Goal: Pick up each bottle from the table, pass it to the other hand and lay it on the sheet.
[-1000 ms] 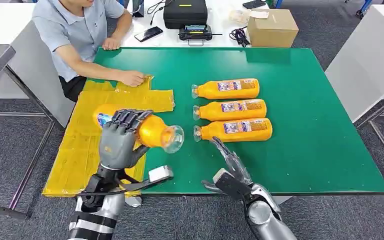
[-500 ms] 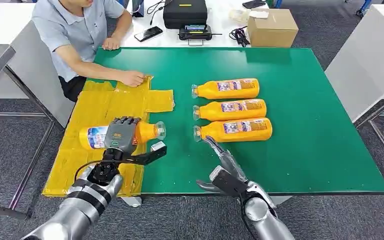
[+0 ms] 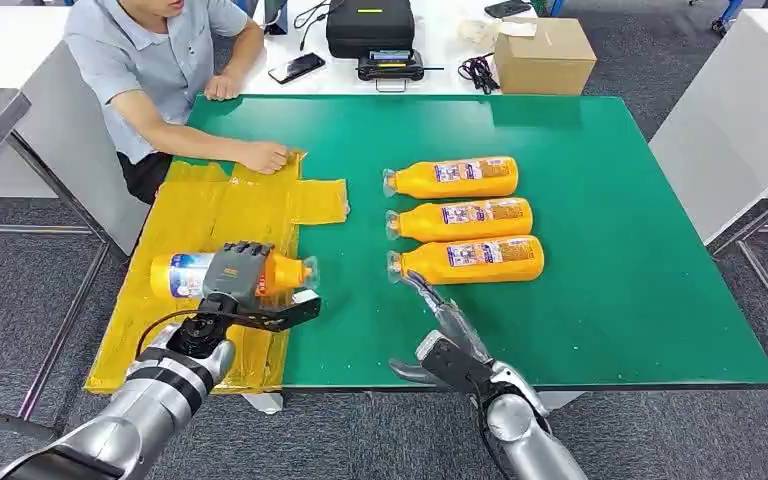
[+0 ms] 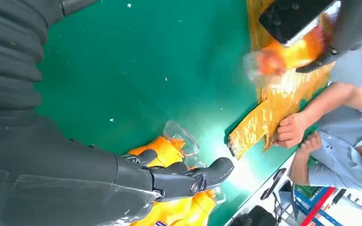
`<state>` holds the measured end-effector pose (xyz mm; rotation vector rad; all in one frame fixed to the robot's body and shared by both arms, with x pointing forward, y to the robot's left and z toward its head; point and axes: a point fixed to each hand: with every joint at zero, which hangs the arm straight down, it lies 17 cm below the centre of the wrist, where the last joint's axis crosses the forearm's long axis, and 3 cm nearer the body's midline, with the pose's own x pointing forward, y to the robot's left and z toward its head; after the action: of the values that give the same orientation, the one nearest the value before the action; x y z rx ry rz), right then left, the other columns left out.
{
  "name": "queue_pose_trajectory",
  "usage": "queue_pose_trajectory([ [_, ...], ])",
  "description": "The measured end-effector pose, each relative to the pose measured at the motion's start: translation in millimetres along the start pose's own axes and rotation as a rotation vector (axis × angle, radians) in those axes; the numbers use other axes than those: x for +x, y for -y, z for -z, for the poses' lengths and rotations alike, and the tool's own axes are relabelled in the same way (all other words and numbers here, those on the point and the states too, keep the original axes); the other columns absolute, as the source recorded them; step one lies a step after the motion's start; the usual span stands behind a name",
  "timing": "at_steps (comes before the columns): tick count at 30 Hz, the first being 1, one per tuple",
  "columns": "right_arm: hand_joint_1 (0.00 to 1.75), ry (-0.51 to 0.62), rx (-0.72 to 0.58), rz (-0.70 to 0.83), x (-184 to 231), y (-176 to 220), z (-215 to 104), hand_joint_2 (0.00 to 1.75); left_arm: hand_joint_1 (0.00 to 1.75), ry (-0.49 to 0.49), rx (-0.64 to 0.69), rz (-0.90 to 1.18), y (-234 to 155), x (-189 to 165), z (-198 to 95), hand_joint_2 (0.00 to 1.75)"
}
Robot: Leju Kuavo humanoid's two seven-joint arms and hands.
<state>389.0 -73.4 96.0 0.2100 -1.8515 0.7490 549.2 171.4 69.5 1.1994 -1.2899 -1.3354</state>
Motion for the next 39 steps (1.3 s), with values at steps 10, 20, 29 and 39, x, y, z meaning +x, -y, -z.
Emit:
queue_pose_trajectory([
  [10,0.0,0.0,0.008,0.0,0,-2,0,1.75,0.0,0.077,-0.187,-0.066,22,16,3,1.75],
  [20,0.0,-0.005,0.006,-0.001,-2,-1,-2,1.75,0.0,0.083,-0.189,-0.103,24,20,3,1.75],
  [29,0.0,-0.034,-0.018,0.004,-11,-2,-13,1.75,0.0,0.142,0.019,-0.202,-11,61,-8,1.75],
  [39,0.0,0.033,-0.147,0.062,4,19,-13,1.75,0.0,0.269,0.473,-0.317,-117,103,-49,1.75],
])
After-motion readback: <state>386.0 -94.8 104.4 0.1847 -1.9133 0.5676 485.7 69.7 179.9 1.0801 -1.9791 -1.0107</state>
